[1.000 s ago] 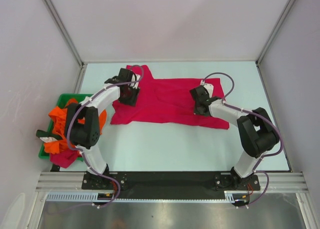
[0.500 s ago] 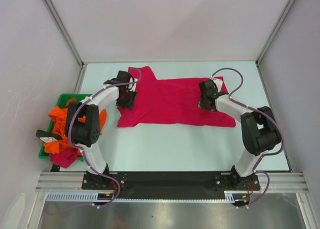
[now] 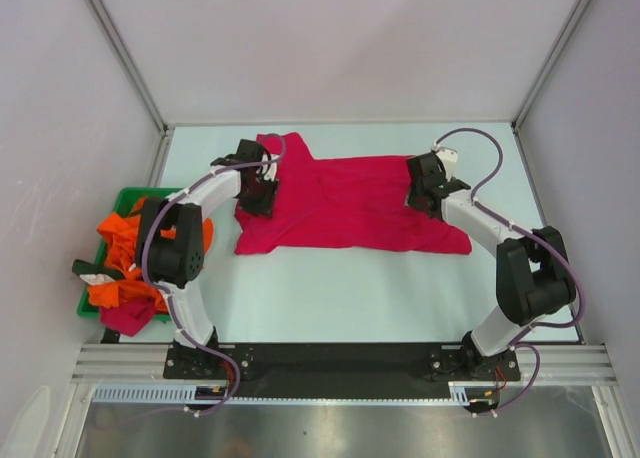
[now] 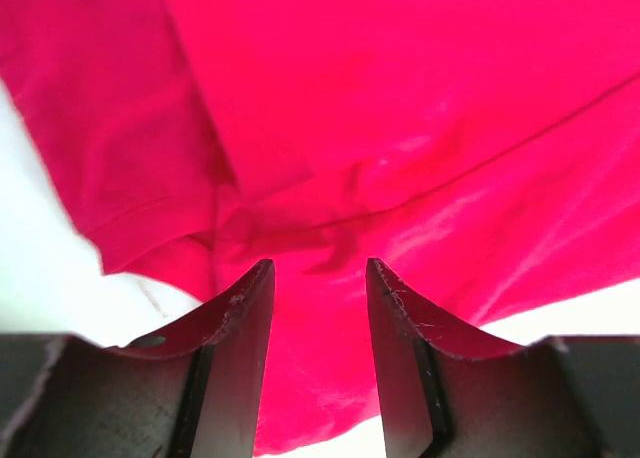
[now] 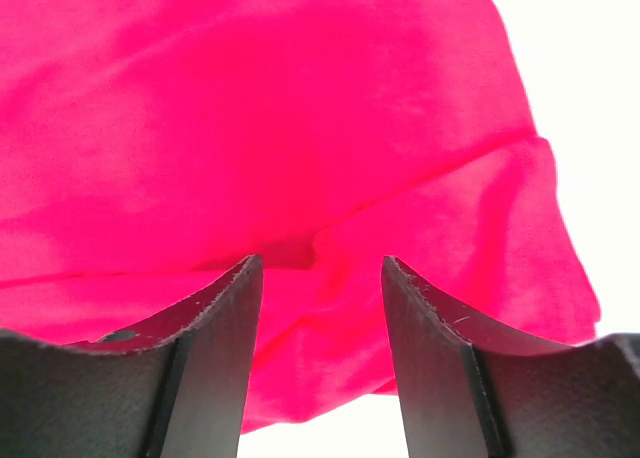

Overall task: Fold and stack the t-shirts
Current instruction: Fold the flattened tshirt in 1/3 of the way

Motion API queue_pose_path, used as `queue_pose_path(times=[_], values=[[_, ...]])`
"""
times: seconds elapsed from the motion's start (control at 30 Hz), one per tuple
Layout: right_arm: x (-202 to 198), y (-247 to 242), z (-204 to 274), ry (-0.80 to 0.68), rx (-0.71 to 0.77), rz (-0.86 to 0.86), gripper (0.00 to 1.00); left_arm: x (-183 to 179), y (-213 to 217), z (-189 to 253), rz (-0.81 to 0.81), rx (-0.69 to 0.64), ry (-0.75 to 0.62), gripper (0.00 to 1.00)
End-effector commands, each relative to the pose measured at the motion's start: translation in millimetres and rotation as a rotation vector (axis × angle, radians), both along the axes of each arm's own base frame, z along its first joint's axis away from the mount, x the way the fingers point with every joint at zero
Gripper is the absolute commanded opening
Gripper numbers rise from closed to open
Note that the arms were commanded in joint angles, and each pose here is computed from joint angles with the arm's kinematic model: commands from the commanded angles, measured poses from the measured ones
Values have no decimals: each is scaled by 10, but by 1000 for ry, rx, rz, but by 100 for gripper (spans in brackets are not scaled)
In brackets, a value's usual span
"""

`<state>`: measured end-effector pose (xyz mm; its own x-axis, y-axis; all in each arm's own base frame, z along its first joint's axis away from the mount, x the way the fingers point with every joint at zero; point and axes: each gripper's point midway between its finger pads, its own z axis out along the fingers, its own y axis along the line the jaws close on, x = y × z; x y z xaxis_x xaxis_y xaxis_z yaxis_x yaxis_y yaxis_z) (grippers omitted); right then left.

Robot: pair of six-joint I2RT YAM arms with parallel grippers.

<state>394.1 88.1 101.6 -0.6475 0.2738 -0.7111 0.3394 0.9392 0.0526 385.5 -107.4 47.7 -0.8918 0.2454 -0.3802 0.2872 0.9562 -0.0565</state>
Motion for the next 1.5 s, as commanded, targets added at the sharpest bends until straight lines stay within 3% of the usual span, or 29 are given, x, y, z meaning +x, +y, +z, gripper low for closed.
queue_pose_path(times=[0.0,0.17,0.47,0.9,1.17,1.27,1.47], values=[[-73,-189,-226,86,-31,-54,55,22,-227,96,-45,-66,-18,47],[-163,-202,-449,157,-11,-88,54,-133,-269,-95,-72,-27,72,46],[-329,-350,-765,312,7,-166,53,-344,60,-251,-47,121,170,46],[-539,-659,-970,416,88,-266,53,-538,753,-367,113,165,293,45],[-649,-798,-1019,445,96,-306,53,-636,834,-416,117,174,312,45],[-660,-811,-1022,443,104,-303,53,-620,816,-389,108,156,299,44],[-224,-559,-397,162,149,-185,57,-292,401,223,8,-76,104,48]])
